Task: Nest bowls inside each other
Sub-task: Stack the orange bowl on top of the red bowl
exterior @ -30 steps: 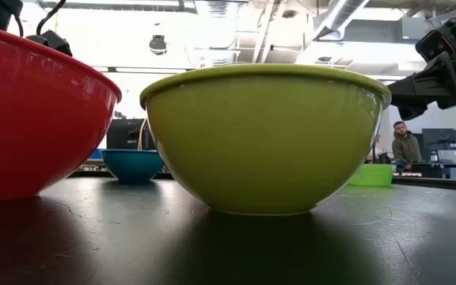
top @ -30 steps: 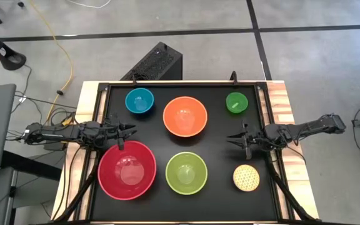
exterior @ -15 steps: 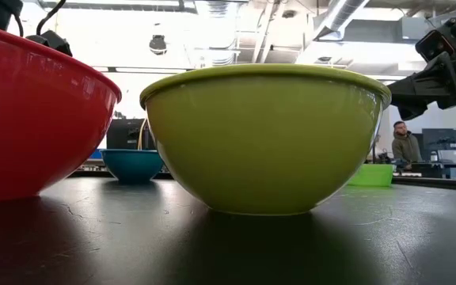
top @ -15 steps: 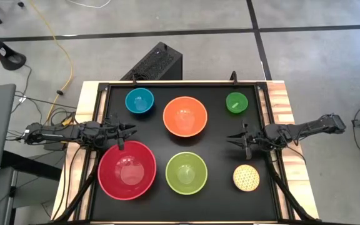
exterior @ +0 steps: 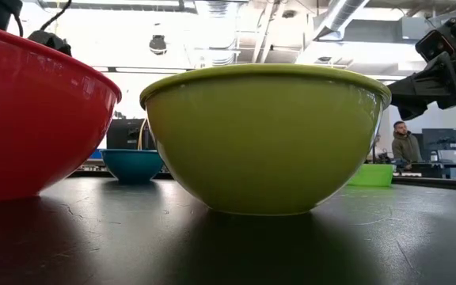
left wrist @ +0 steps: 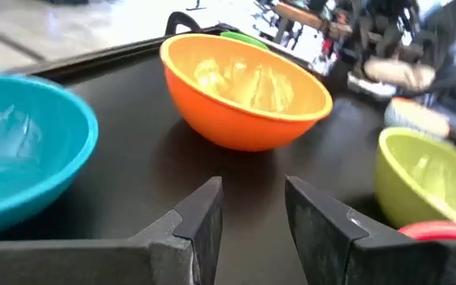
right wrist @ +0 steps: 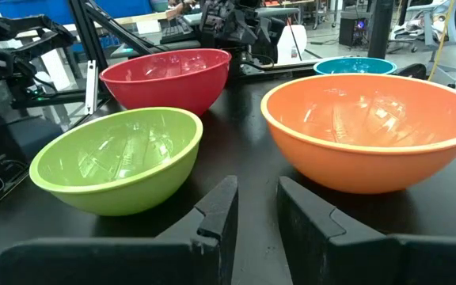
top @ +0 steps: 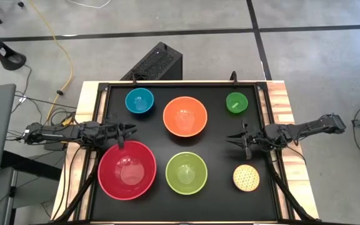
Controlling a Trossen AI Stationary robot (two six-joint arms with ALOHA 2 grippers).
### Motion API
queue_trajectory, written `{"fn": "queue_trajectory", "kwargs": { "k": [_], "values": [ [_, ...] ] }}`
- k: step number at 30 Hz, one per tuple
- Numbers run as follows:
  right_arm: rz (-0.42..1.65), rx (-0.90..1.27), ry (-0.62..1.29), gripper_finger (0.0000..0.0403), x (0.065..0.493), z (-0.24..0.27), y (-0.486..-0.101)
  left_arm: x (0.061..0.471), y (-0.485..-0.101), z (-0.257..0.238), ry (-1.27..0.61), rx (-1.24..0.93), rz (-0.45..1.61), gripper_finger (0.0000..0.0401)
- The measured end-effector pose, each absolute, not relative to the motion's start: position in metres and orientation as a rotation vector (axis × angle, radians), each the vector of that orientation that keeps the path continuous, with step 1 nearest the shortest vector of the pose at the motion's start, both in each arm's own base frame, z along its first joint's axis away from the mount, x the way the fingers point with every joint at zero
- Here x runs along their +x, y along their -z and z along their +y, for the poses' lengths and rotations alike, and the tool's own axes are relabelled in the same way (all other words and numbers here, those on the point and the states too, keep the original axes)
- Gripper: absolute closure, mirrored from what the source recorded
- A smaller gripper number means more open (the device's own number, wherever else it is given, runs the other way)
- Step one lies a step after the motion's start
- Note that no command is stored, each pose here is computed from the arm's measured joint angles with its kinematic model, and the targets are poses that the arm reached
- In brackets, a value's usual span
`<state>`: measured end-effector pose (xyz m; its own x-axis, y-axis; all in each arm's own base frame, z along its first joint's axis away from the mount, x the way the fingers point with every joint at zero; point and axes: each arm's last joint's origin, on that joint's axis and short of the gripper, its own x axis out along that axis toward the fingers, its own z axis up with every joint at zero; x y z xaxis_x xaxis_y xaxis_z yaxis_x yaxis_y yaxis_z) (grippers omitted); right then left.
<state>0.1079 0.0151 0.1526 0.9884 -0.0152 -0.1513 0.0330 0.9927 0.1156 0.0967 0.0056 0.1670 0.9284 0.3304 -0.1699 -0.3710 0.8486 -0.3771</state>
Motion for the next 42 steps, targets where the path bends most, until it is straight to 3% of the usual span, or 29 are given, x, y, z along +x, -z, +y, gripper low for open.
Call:
{"fn": "queue_trajectory", "kwargs": {
  "k": [4,8,16,20,27,31,35,42],
  "values": [
    [0.151,0.118,0.025,0.0295,0.108,0.015,-0.152,0.096,-0.167,0.007,-0.433,-0.623,0.048,0.0273],
    [0.151,0.118,0.025,0.0295,0.108,0.015,-0.153,0.094,-0.167,0.011,-0.582,-0.663,-0.014,0.0273],
    [0.15,0.118,0.025,0.0295,0.108,0.015,-0.153,0.096,-0.167,0.007,-0.463,-0.936,-0.024,0.0273],
    [0.114,0.126,0.026,0.0295,0.108,0.015,-0.156,0.098,-0.167,0.006,-0.412,-0.935,0.0,0.0273],
    [-0.157,0.356,-0.008,0.0295,0.108,0.015,-0.184,0.098,-0.194,0.008,-0.379,-0.855,-0.278,0.0273],
    [-0.338,0.479,-0.052,0.0295,0.104,0.014,-0.209,0.095,-0.209,0.008,-0.362,-0.796,-0.323,0.0273],
    [-0.545,0.654,-0.031,0.0295,0.098,0.01,-0.23,0.096,-0.219,0.007,-0.332,-0.72,-0.286,0.0273],
    [-0.407,0.675,0.182,0.0295,0.124,0.008,-0.257,0.098,-0.228,0.006,-0.392,-0.588,-0.039,0.0273]
  ]
}}
